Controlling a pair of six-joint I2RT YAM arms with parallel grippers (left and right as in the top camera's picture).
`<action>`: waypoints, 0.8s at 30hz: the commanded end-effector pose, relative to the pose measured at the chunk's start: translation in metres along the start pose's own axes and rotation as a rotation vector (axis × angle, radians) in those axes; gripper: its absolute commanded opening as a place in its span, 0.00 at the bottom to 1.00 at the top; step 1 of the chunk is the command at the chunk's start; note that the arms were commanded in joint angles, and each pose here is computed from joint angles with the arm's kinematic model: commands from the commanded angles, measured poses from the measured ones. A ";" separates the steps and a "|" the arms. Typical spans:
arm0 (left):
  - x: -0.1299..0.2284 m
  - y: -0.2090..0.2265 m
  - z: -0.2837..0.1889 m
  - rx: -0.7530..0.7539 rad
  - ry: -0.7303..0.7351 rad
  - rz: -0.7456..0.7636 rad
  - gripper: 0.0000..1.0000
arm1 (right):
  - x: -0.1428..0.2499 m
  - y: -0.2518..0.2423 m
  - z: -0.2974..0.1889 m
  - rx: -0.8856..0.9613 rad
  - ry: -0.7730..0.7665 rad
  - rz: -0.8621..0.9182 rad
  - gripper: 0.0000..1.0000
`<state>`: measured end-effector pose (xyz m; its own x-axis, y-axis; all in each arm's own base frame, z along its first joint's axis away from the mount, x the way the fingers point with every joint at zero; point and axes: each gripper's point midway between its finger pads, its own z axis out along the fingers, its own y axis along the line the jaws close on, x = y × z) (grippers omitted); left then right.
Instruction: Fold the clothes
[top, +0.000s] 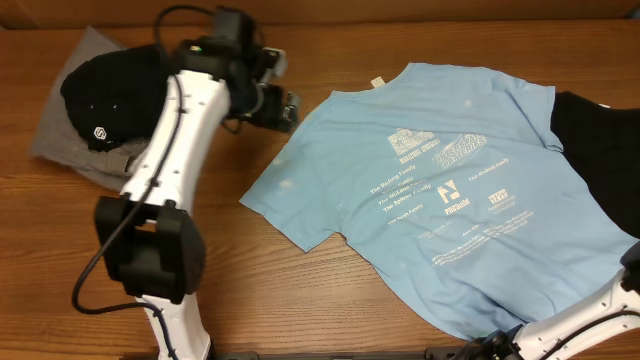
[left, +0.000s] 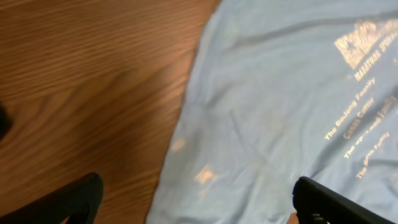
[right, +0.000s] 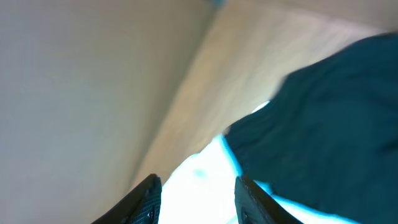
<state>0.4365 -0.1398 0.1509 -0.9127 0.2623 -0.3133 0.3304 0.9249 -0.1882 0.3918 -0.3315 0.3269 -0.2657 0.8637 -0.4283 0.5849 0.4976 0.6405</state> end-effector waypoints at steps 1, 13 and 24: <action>0.010 -0.009 0.021 -0.049 0.062 0.068 1.00 | 0.028 0.077 -0.063 -0.202 -0.004 -0.143 0.42; 0.045 0.006 0.119 -0.107 0.276 0.047 1.00 | 0.128 0.154 -0.100 -0.299 0.156 -0.347 0.42; 0.052 -0.001 0.153 -0.034 0.303 0.033 0.48 | 0.160 0.169 -0.097 -0.322 0.243 -0.394 0.41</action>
<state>0.4318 -0.1617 0.0074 -0.9309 0.3605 -0.0596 0.3649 0.9258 -0.0989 0.3768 -0.1066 0.4222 -0.6055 0.6066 -0.5152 0.1839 0.7364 0.6510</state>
